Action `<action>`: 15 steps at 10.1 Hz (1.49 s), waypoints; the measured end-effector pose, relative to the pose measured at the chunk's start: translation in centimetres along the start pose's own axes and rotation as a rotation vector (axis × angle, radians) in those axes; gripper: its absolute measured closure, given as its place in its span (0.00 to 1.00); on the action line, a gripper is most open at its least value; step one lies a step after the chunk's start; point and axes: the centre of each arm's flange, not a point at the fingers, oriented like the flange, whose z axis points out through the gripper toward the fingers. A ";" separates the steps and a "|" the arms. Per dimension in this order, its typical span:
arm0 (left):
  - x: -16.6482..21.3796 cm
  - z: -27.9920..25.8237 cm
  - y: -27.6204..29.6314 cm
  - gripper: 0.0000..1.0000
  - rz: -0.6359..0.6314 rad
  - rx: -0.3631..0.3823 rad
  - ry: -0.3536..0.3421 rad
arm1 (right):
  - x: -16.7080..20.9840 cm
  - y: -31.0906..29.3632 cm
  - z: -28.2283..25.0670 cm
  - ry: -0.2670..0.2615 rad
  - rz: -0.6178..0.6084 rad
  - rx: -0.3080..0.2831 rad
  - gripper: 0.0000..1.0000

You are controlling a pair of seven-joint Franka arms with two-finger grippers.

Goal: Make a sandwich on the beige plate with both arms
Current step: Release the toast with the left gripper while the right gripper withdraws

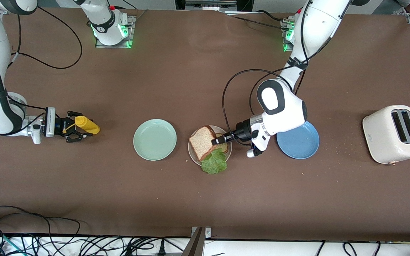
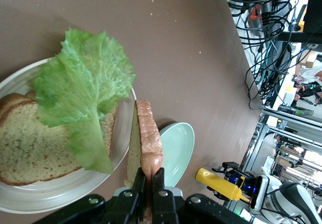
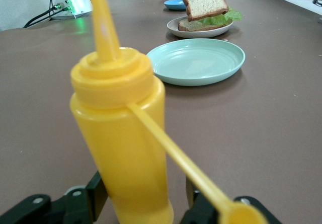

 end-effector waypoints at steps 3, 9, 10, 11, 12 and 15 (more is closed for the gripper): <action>0.4 1.2 -1.9 0.92 0.045 0.023 -0.002 | -2.2 -1.4 -4.0 -0.056 0.032 -0.031 0.24; 3.3 -0.9 -3.4 0.43 0.121 0.028 0.046 | 3.9 1.9 -16.0 -0.371 0.132 0.019 0.22; 3.8 -1.3 -3.7 0.25 0.121 0.029 0.054 | 6.6 2.7 -17.8 -0.417 0.213 0.006 0.19; 4.2 -1.6 -3.9 0.12 0.121 0.031 0.061 | 9.5 3.5 -19.1 -0.466 0.308 -0.019 0.19; 4.6 -1.9 -4.1 0.00 0.120 0.034 0.070 | 12.7 4.1 -19.8 -0.515 0.409 -0.052 0.19; 6.7 -4.1 -5.2 0.00 0.178 0.099 0.103 | 22.4 5.0 -20.0 -0.657 0.707 -0.191 0.17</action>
